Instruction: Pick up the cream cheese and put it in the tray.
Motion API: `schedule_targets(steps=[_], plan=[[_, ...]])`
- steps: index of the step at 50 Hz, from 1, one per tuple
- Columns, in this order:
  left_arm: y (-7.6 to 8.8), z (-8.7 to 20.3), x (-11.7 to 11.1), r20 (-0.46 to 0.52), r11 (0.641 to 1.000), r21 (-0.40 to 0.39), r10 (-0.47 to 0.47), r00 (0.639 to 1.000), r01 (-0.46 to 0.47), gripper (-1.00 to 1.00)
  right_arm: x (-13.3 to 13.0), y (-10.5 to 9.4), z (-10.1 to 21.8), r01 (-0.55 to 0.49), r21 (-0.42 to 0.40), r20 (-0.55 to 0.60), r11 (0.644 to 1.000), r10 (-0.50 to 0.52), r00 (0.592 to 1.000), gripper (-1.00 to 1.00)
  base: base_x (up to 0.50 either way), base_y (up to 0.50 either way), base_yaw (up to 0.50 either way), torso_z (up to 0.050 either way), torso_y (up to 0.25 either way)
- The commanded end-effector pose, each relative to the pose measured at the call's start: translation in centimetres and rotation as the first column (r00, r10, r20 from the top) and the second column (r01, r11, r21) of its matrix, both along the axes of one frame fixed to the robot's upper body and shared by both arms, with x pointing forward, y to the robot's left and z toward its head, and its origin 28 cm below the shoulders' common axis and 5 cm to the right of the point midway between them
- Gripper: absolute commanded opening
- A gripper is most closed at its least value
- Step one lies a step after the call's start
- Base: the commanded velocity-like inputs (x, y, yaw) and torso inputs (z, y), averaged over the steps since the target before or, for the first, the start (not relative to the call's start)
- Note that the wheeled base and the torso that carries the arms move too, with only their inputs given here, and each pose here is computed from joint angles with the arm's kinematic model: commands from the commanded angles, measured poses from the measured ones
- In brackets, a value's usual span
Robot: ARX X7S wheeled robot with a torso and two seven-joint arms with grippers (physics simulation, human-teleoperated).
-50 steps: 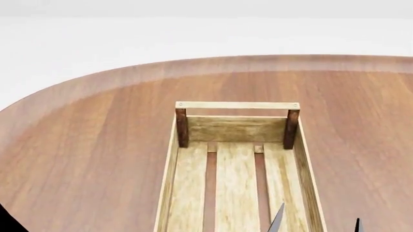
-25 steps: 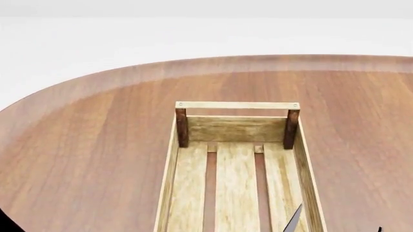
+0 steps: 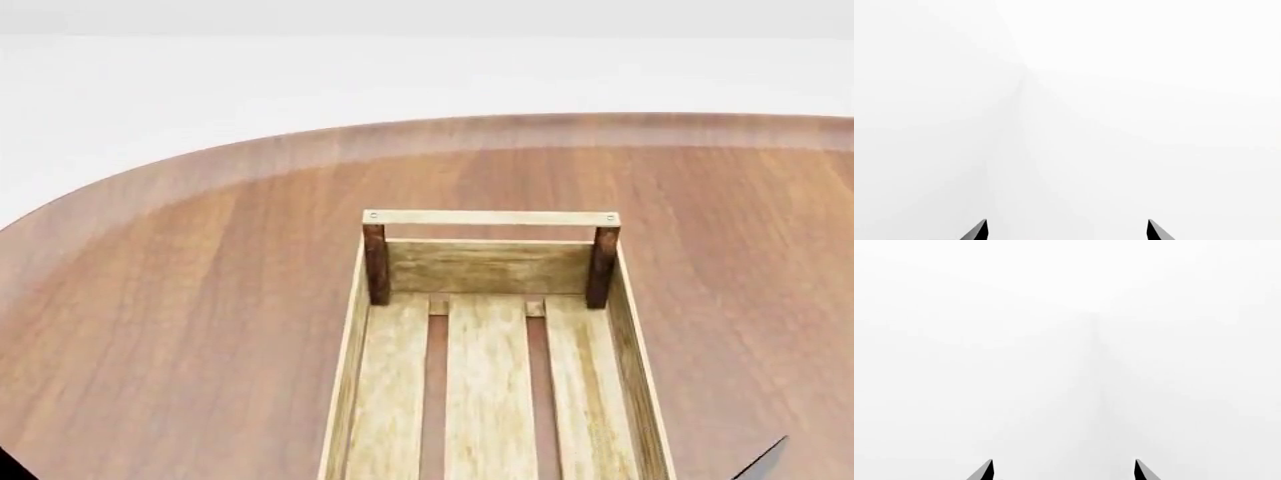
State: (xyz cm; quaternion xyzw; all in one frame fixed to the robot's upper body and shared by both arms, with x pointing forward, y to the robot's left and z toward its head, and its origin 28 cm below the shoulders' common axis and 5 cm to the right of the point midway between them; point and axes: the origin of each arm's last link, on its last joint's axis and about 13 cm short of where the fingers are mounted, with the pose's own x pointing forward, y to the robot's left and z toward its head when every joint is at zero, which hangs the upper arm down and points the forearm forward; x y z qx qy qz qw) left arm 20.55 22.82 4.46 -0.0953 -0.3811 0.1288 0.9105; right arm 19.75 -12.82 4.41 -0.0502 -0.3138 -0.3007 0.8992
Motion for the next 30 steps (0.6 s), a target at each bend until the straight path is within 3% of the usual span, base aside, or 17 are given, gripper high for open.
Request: schedule_targets(steps=[1,16,26,30], plan=[[0.1,0.2,0.0,0.001,1.000,-0.008,0.000,1.000,0.000,1.00,-0.2,-1.9,0.1,0.165,0.082,-0.035,0.983,-0.163,0.986,1.00,0.00,0.00,0.00,0.000,0.000],[0.2,0.3,-0.1,0.005,1.000,-0.008,0.002,1.000,-0.002,1.00,-0.4,-3.9,-0.1,0.344,0.178,-0.083,0.922,-0.335,0.939,1.00,0.00,0.00,0.00,0.000,0.000],[0.3,0.5,-0.3,0.007,1.000,-0.015,0.005,1.000,-0.005,1.00,-0.4,-5.5,-0.9,0.504,0.232,-0.169,0.832,-0.475,0.863,1.00,0.00,0.00,0.00,0.000,0.000],[0.3,0.4,-0.4,0.010,1.000,-0.012,0.005,1.000,-0.005,1.00,-0.3,-5.9,-1.4,0.523,0.239,-0.189,0.818,-0.489,0.851,1.00,0.00,0.00,0.00,0.000,0.000]])
